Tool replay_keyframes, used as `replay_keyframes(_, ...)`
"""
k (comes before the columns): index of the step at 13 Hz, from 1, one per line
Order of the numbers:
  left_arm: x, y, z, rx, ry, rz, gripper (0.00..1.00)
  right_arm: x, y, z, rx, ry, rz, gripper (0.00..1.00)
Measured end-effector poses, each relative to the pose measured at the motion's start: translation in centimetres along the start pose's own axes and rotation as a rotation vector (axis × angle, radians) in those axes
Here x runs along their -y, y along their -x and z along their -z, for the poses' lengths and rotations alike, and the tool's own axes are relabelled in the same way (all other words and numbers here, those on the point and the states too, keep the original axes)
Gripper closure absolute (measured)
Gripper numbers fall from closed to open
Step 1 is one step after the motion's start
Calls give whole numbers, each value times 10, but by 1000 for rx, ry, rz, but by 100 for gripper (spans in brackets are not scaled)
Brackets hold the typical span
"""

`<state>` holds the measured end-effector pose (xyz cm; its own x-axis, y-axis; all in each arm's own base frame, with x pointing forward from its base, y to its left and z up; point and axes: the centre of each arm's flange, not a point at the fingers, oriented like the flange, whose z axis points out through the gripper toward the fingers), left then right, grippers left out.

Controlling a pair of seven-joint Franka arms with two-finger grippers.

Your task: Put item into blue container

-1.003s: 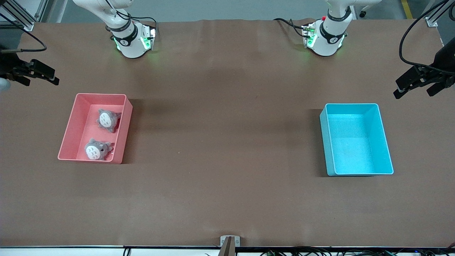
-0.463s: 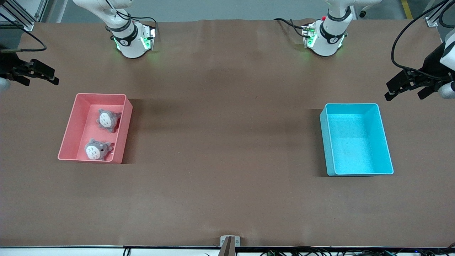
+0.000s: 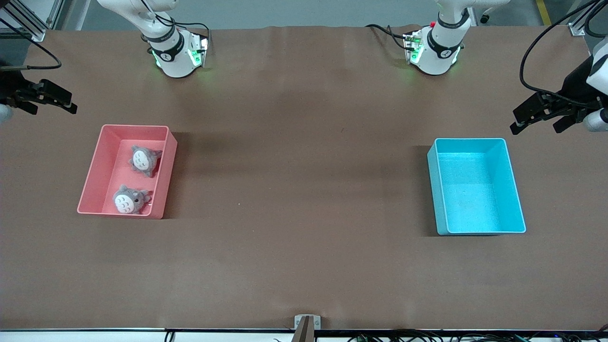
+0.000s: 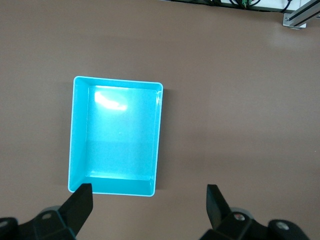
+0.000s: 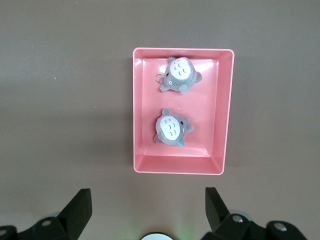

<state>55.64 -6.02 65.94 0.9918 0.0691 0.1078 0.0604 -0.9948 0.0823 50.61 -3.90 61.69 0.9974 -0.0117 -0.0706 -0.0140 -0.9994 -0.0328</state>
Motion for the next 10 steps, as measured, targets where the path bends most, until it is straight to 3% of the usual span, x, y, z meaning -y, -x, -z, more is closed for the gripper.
replay_keyframes(10, -4, 1, -1, 2, 1, -7, 0, 1, 0, -1, 4, 0, 2, 0)
